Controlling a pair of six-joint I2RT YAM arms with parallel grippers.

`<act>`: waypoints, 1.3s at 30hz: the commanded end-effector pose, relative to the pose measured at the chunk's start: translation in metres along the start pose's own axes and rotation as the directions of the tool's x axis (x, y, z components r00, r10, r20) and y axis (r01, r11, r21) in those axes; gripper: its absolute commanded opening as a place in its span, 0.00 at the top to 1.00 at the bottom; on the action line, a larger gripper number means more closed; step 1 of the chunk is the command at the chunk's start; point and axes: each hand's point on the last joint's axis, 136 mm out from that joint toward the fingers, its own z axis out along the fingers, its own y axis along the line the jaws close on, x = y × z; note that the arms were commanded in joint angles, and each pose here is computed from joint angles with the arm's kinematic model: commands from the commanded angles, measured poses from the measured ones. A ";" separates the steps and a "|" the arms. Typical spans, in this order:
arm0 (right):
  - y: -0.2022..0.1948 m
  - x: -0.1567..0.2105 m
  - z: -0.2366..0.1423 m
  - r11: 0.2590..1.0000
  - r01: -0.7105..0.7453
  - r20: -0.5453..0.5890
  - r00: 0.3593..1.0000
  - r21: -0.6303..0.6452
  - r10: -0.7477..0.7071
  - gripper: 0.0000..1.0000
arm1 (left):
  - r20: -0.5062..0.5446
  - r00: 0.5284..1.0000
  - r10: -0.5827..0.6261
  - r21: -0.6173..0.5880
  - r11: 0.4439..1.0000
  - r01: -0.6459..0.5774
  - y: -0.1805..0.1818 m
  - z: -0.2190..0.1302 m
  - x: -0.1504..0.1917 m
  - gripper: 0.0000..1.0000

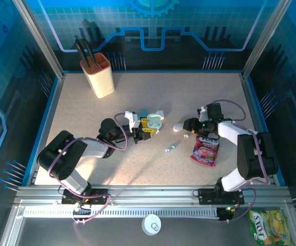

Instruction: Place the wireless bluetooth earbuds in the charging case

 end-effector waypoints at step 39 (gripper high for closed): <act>0.053 0.057 0.008 0.967 0.249 -0.164 0.958 0.053 -0.237 0.38 | 0.018 1.000 0.009 -0.069 0.998 -0.008 0.011 -0.026 -0.005 0.65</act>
